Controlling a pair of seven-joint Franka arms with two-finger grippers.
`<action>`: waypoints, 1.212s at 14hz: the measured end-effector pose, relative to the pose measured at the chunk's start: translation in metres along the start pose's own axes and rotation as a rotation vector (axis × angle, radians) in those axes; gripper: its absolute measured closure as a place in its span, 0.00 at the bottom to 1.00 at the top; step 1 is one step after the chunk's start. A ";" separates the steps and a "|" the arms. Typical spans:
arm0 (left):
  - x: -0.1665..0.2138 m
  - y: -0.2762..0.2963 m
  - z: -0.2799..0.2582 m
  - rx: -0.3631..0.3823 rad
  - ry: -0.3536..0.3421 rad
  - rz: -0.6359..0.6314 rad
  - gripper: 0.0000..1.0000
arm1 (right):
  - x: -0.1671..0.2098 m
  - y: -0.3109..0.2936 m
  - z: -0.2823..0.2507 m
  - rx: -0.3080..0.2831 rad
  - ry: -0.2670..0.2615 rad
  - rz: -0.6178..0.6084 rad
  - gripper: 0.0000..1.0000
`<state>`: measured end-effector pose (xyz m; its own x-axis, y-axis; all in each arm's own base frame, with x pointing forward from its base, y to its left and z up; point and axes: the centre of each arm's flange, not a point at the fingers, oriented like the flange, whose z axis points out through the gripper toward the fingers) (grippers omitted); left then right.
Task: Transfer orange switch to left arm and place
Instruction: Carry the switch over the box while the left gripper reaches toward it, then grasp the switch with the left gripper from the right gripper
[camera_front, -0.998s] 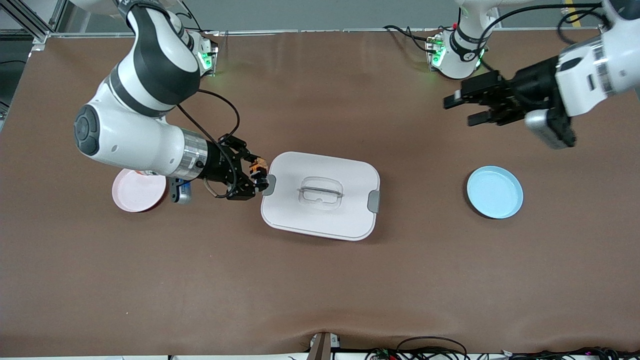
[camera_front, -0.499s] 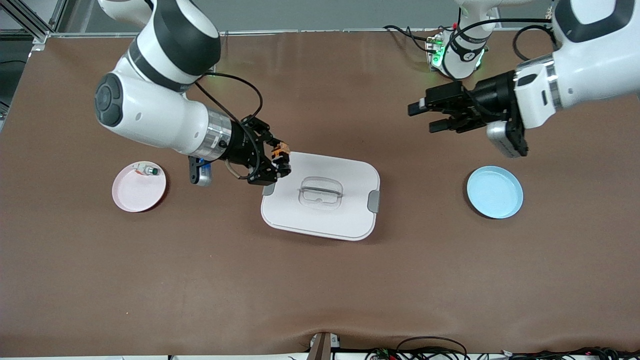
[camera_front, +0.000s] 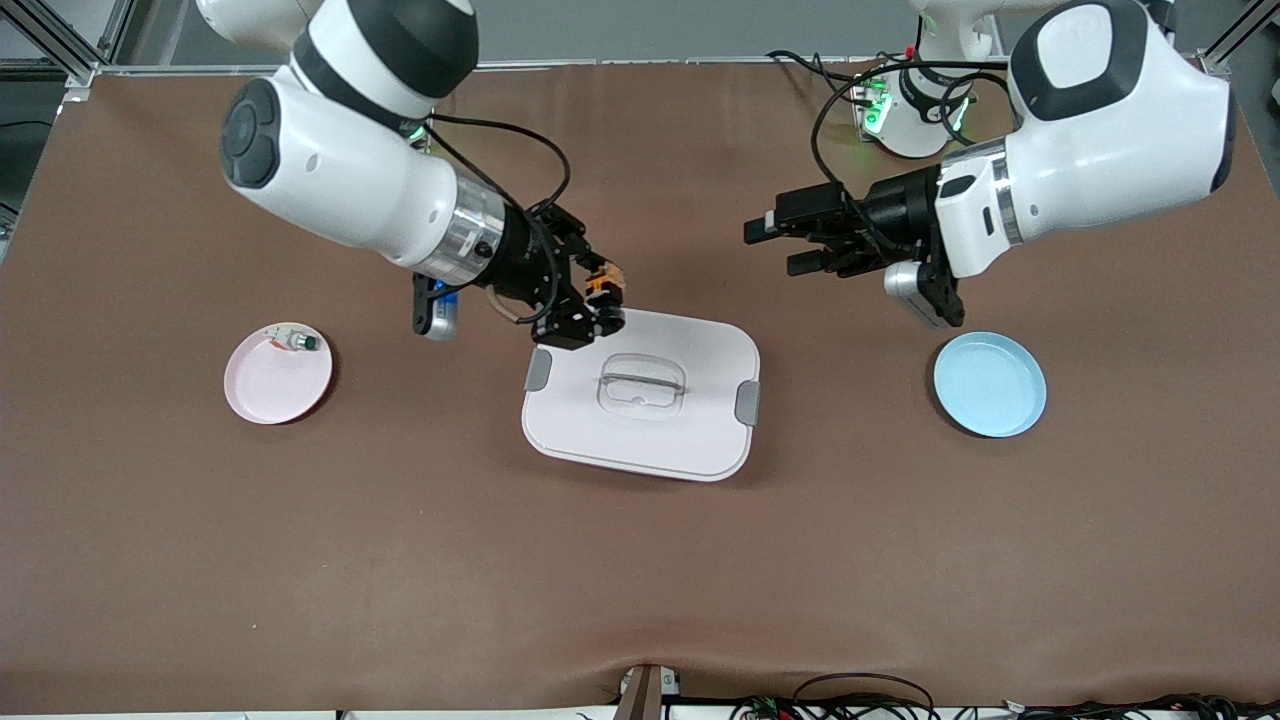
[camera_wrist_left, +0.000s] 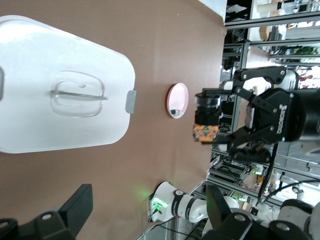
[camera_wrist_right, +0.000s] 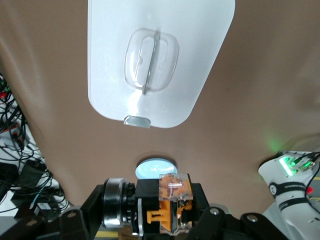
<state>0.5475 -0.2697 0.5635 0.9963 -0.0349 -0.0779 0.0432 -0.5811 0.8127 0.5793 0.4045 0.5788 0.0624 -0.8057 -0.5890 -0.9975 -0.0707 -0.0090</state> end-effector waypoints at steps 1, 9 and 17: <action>0.001 0.002 0.006 -0.010 0.009 -0.002 0.00 | -0.007 0.001 0.003 0.014 -0.008 0.006 0.28; 0.008 0.001 0.037 -0.034 0.037 -0.015 0.00 | -0.033 -0.007 0.014 0.087 -0.056 0.050 0.28; 0.009 0.006 0.059 -0.036 0.065 -0.010 0.00 | -0.044 -0.005 0.034 0.106 -0.072 0.057 0.28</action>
<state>0.5523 -0.3215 0.5331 0.9985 0.0243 -0.0489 0.0542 -0.5516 0.8324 0.5808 0.4600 0.5777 0.0067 -0.7620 -0.6475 -0.9976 0.0398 -0.0572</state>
